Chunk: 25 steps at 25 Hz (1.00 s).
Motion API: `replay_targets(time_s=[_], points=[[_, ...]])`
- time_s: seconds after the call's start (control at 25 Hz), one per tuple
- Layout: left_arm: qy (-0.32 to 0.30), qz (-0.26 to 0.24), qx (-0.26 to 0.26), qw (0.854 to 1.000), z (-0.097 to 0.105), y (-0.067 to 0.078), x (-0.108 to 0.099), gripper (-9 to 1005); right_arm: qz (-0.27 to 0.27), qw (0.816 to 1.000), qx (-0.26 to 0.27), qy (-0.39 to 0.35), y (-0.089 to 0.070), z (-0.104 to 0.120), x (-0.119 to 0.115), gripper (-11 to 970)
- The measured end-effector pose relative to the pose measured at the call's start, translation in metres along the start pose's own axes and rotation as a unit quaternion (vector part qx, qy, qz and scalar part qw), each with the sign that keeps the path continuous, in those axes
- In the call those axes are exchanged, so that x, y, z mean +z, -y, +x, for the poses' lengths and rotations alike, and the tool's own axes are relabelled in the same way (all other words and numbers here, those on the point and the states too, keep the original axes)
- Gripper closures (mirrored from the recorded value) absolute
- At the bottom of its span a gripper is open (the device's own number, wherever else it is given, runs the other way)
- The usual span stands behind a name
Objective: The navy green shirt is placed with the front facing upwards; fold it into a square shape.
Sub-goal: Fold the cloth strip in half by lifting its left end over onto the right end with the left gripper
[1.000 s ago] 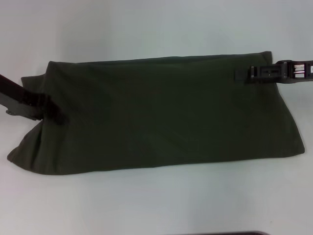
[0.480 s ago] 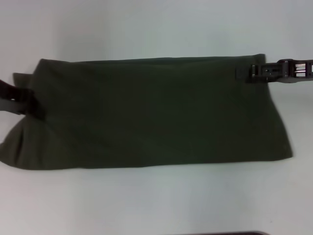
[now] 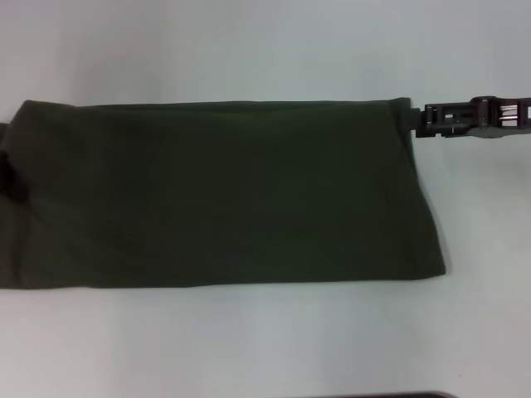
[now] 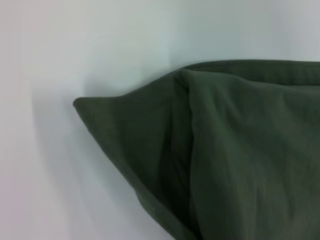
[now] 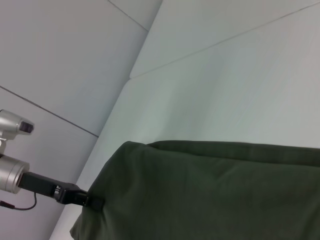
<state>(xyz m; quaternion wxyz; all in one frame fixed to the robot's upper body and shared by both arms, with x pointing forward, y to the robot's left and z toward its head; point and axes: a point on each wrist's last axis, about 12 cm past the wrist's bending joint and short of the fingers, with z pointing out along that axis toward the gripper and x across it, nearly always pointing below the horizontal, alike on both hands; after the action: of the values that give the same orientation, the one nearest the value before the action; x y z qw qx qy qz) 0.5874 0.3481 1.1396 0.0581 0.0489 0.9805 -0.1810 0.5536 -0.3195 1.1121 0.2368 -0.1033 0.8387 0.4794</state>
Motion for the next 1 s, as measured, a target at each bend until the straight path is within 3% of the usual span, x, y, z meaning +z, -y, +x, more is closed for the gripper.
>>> replay_targets(time_s=[0.76,0.88,1.0], points=[[-0.008,0.005,0.006,1.0,0.0,0.008,-0.003,892,0.01,1.0,0.003,0.001,0.003,0.0,-0.008,64],[-0.017,0.03,0.009,0.999,0.003,0.013,-0.005,892,0.012,1.0,0.004,-0.003,0.004,0.001,-0.009,65],[-0.022,0.092,0.024,0.995,0.005,0.027,-0.01,892,0.016,1.0,0.005,-0.009,0.004,0.001,-0.01,67]])
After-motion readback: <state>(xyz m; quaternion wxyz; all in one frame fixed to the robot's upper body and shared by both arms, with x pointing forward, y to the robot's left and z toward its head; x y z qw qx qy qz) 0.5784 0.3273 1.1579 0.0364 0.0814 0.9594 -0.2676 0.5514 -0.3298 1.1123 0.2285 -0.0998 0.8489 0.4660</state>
